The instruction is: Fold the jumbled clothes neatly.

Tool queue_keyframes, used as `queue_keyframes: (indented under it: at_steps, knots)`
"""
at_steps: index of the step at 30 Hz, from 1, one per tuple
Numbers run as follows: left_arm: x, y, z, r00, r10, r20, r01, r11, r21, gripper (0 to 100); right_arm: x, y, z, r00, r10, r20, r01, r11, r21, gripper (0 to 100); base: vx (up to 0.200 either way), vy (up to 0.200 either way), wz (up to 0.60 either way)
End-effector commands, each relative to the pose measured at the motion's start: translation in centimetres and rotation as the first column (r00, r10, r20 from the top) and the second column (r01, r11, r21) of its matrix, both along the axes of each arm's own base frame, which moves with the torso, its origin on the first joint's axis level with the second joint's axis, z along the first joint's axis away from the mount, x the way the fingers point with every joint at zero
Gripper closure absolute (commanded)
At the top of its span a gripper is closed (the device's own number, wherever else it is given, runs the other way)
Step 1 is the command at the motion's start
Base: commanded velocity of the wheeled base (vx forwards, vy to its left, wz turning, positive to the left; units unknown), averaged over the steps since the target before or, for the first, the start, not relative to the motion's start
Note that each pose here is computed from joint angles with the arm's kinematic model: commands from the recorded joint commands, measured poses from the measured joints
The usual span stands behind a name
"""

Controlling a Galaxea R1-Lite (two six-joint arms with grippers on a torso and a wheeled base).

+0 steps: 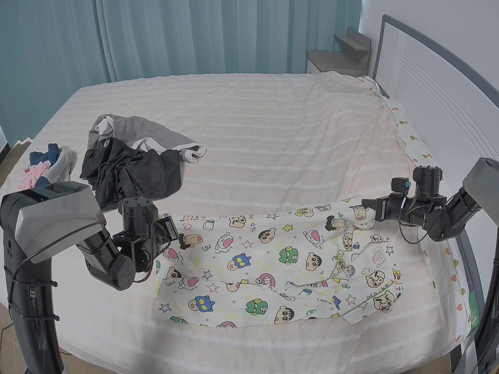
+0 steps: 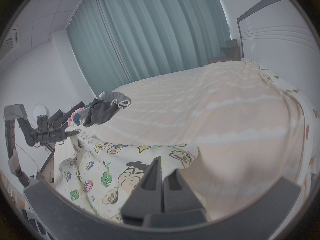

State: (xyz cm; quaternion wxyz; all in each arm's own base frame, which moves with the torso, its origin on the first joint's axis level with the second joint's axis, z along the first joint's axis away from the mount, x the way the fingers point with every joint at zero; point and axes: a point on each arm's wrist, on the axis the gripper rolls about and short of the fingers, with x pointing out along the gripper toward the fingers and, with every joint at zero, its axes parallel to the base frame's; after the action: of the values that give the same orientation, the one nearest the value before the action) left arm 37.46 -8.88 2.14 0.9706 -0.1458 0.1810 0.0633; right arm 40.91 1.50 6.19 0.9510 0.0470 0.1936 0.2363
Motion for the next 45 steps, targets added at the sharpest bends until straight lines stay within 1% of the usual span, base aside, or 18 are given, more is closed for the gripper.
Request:
queue_keyframes:
  at_steps: [1,3,8,11,13,18,19,23,24,31,45]
  knots:
    - [-1.3,-0.2,0.0,1.000,-0.017,0.009,0.017,1.000,0.006,100,-2.5,-0.3,-0.5,0.999,0.038,-0.022,-0.038,0.999,-0.007,100,0.000,0.000,0.00]
    - [-1.7,-0.3,-0.2,1.000,-0.023,0.013,0.023,1.000,0.005,100,-3.1,-0.3,-0.7,0.998,0.050,-0.023,-0.050,0.999,-0.008,100,0.000,0.000,0.00]
    - [-2.8,-0.4,-0.9,0.999,-0.043,0.001,0.043,0.999,0.032,100,-4.6,-0.3,-1.6,0.997,0.072,-0.027,-0.073,0.997,-0.033,100,0.000,0.000,0.00]
    - [-3.7,-0.6,-1.2,0.999,-0.054,0.005,0.054,0.998,0.032,100,-5.7,-0.8,-2.4,0.997,0.070,-0.038,-0.072,0.996,-0.053,100,0.000,0.000,0.00]
    - [-4.3,-0.7,-1.4,0.998,-0.064,0.002,0.064,0.997,0.033,100,-6.7,-0.9,-3.1,0.995,0.085,-0.055,-0.088,0.994,-0.060,100,0.000,0.000,0.00]
    - [-5.4,-0.8,-2.0,0.997,-0.077,-0.032,0.078,0.996,0.040,100,-8.3,-1.1,-4.5,0.991,0.095,-0.092,-0.101,0.993,-0.061,100,0.000,0.000,0.00]
    - [-5.8,-1.0,-2.4,0.995,-0.086,-0.052,0.088,0.995,0.044,100,-9.0,-1.1,-5.3,0.988,0.101,-0.119,-0.109,0.992,-0.066,100,0.000,0.000,0.00]
    - [-6.3,-1.2,-3.0,0.992,-0.097,-0.078,0.101,0.994,0.049,100,-9.9,-1.1,-6.4,0.983,0.108,-0.145,-0.120,0.990,-0.078,100,0.000,0.000,0.00]
    - [-6.6,-1.4,-3.4,0.991,-0.104,-0.089,0.109,0.993,0.051,100,-10.3,-1.0,-7.1,0.981,0.112,-0.158,-0.126,0.989,-0.080,100,0.000,0.000,0.00]
    - [-7.3,-1.5,-4.4,0.991,-0.116,-0.073,0.121,0.991,0.056,100,-11.4,-1.0,-9.0,0.980,0.116,-0.160,-0.131,0.987,-0.090,100,0.000,0.000,0.00]
    - [-8.8,-0.9,-5.0,0.987,-0.118,-0.111,0.127,0.989,0.071,100,-12.4,-1.0,-9.1,0.980,0.114,-0.163,-0.130,0.987,-0.092,100,0.000,0.000,0.00]
